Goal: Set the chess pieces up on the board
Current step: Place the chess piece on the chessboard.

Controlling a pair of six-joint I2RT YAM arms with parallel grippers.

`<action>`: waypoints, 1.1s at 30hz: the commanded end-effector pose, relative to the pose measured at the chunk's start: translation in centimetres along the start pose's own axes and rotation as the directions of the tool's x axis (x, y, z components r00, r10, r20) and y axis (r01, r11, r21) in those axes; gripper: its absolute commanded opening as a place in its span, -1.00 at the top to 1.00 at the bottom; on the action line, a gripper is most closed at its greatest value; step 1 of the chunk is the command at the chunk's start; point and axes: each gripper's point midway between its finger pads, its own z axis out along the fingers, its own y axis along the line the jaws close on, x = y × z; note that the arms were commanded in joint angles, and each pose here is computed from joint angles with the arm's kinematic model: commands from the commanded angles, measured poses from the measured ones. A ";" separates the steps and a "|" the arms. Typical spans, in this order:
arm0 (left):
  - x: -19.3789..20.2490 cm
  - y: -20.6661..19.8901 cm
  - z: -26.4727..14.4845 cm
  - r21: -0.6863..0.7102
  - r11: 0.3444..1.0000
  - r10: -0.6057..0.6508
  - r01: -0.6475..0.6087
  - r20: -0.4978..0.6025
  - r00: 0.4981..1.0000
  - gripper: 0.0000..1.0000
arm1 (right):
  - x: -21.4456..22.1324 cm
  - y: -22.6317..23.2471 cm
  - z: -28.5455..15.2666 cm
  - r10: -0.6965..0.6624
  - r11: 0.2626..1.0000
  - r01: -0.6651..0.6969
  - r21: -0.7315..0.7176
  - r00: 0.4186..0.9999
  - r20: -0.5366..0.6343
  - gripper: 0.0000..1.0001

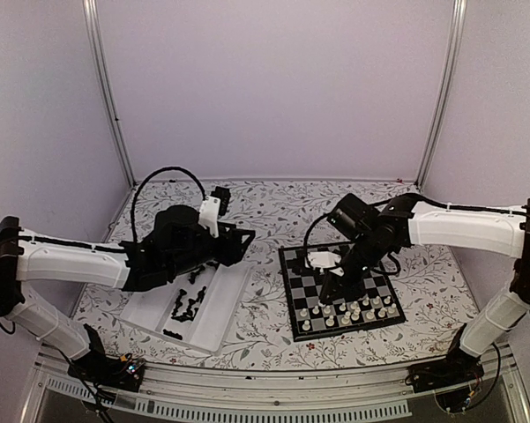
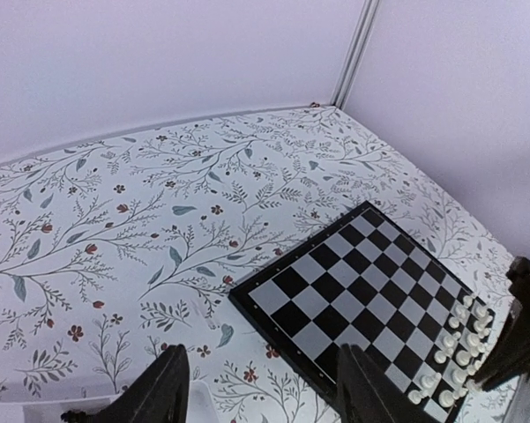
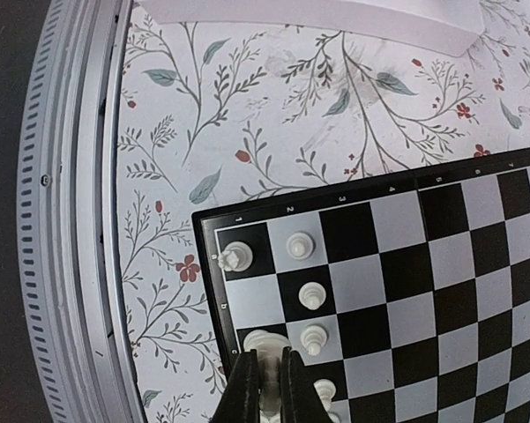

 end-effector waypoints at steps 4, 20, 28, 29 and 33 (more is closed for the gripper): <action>0.1 1.7 -0.7 -0.067 0.997 -0.027 0.026 -0.013 1.000 -0.19 | 1.7 2.5 2.4 -0.120 0.993 0.121 0.005 0.987 -0.111 1.00; 1.1 2.7 -0.5 -0.086 0.995 -0.048 0.045 -0.030 0.998 -0.20 | 2.4 2.2 5.0 -0.114 0.993 0.114 -0.008 0.977 -0.180 1.00; 1.5 2.9 -0.4 -0.087 0.995 -0.049 0.045 -0.044 0.998 -0.20 | 2.5 1.5 6.2 -0.097 0.995 0.101 0.009 0.975 -0.199 1.00; 1.7 2.9 -0.3 -0.087 0.995 -0.049 0.045 -0.048 0.998 -0.20 | 2.5 1.4 6.2 -0.095 0.995 0.099 0.012 0.975 -0.199 0.99; 1.8 2.8 -0.2 -0.079 0.996 -0.052 0.048 -0.053 0.997 -0.20 | 2.4 1.1 6.7 -0.085 0.996 0.090 0.015 0.975 -0.207 0.98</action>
